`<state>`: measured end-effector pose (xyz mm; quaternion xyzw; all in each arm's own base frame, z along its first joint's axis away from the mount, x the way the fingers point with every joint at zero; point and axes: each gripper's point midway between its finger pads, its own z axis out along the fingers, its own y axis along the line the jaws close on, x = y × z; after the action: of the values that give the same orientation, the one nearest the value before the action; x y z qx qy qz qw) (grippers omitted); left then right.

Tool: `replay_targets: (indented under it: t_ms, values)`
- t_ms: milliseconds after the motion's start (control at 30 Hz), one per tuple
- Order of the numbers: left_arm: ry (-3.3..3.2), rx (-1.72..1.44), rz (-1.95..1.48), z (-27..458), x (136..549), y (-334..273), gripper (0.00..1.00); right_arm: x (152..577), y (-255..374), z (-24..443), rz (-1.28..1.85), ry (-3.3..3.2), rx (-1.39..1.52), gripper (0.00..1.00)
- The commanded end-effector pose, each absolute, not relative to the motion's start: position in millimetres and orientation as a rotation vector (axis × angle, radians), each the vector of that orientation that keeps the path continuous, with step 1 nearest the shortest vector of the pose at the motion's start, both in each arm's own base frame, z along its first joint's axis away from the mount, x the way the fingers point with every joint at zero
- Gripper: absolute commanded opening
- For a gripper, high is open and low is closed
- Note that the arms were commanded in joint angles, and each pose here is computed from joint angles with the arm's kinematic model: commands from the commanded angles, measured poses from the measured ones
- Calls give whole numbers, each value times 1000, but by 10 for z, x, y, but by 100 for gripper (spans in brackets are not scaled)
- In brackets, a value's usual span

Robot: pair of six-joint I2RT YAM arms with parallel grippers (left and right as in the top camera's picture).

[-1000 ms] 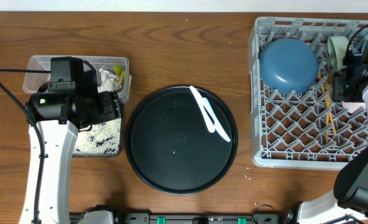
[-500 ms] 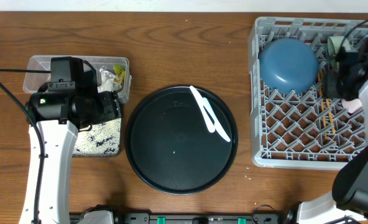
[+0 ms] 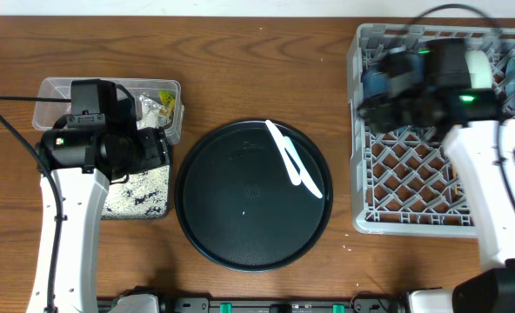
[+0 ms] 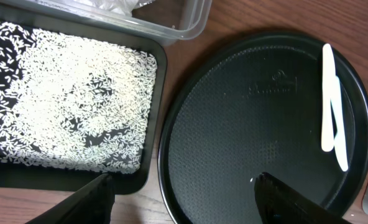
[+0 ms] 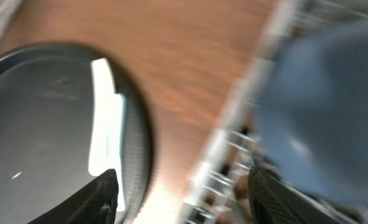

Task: Sort waste into correct bins and load items into the dishwasher rack
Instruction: 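Move the right gripper back to the white utensils on the tray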

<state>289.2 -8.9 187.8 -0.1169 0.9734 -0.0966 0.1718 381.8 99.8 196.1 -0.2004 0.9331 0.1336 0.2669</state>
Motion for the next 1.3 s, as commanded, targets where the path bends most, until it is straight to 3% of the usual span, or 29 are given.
replay_targets:
  t_ms: [0,333,567,1067,1267]
  values:
    - [2757,-346,-267,1898,2880,-67,73,3692,1465,1725,419,2569,-667,62]
    - [2757,-346,-267,1898,2880,-67,73,3461,2332,817,362,2767,-769,49]
    - [2758,-347,-267,1897,2877,-67,73,3427,2373,339,123,2872,-638,47]
    - [2764,-348,-267,1880,2881,-67,73,3322,2420,14,88,2947,-622,45]
    - [2767,-349,-267,1873,2883,-66,73,3321,2467,17,94,2934,-634,38]
